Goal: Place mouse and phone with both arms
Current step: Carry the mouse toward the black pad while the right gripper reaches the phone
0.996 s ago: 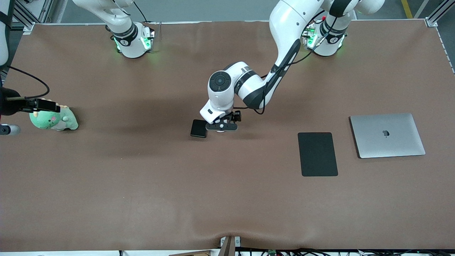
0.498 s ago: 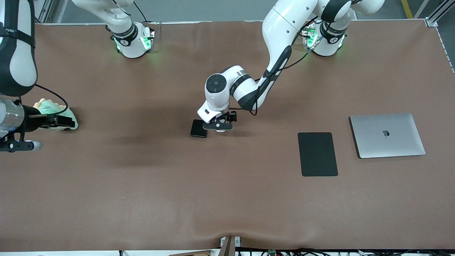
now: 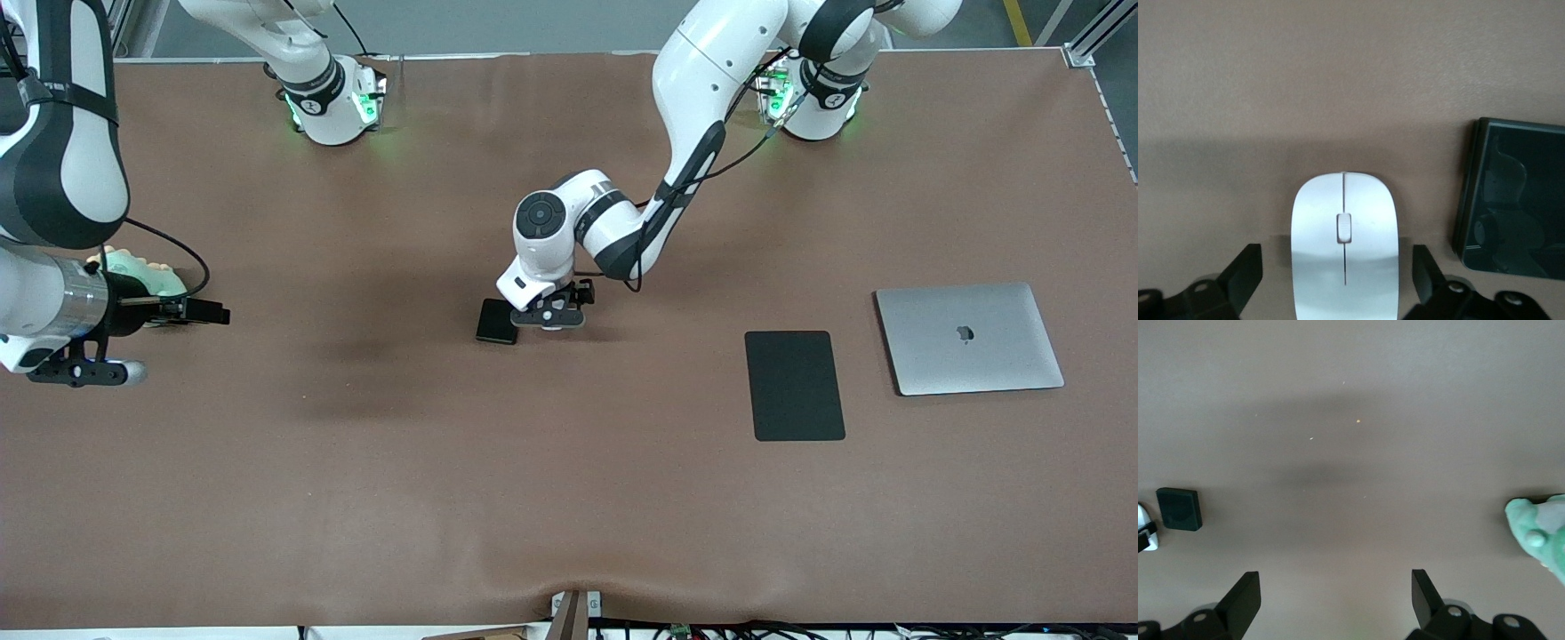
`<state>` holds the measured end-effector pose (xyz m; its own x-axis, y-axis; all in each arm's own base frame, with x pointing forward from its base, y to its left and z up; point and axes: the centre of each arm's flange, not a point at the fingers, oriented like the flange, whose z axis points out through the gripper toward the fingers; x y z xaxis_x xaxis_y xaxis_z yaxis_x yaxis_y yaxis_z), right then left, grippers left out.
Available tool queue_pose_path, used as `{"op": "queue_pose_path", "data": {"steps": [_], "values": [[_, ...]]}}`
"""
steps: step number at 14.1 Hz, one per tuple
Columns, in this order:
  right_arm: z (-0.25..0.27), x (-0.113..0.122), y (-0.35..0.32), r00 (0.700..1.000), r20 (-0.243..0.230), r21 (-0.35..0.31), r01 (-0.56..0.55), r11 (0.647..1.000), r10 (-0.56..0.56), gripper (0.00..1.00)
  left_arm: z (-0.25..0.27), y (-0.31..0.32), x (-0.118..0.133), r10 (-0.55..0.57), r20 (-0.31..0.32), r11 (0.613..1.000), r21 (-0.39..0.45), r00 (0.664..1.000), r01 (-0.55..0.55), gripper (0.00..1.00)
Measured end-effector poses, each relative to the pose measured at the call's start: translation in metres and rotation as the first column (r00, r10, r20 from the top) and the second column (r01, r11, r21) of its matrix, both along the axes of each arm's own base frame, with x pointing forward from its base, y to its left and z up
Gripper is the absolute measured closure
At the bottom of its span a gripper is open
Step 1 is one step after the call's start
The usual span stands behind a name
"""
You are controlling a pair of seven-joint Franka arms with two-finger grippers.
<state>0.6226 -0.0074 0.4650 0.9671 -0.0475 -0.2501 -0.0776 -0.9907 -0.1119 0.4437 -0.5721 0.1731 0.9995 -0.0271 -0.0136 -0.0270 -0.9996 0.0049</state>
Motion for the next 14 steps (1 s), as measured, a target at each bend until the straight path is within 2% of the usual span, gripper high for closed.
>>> {"op": "queue_pose_path", "data": {"steps": [3, 10, 14], "values": [[-0.007, -0.001, 0.016, 0.999, -0.018, -0.001, 0.037, 0.999, -0.037, 0.0, -0.002, -0.002, -0.002, 0.014, -0.001, 1.0, 0.002, 1.0, -0.014, 0.38], [-0.026, -0.006, 0.101, 0.998, -0.018, -0.002, 0.057, 0.998, -0.057, 0.0, 0.023, -0.003, 0.008, 0.031, 0.007, 1.0, -0.002, 0.999, -0.031, 0.39], [-0.049, -0.011, 0.146, 0.996, 0.0, 0.0, 0.088, 0.996, -0.088, 0.0, 0.084, 0.02, 0.039, 0.082, 0.02, 0.997, -0.003, 0.996, -0.082, 0.39]]}}
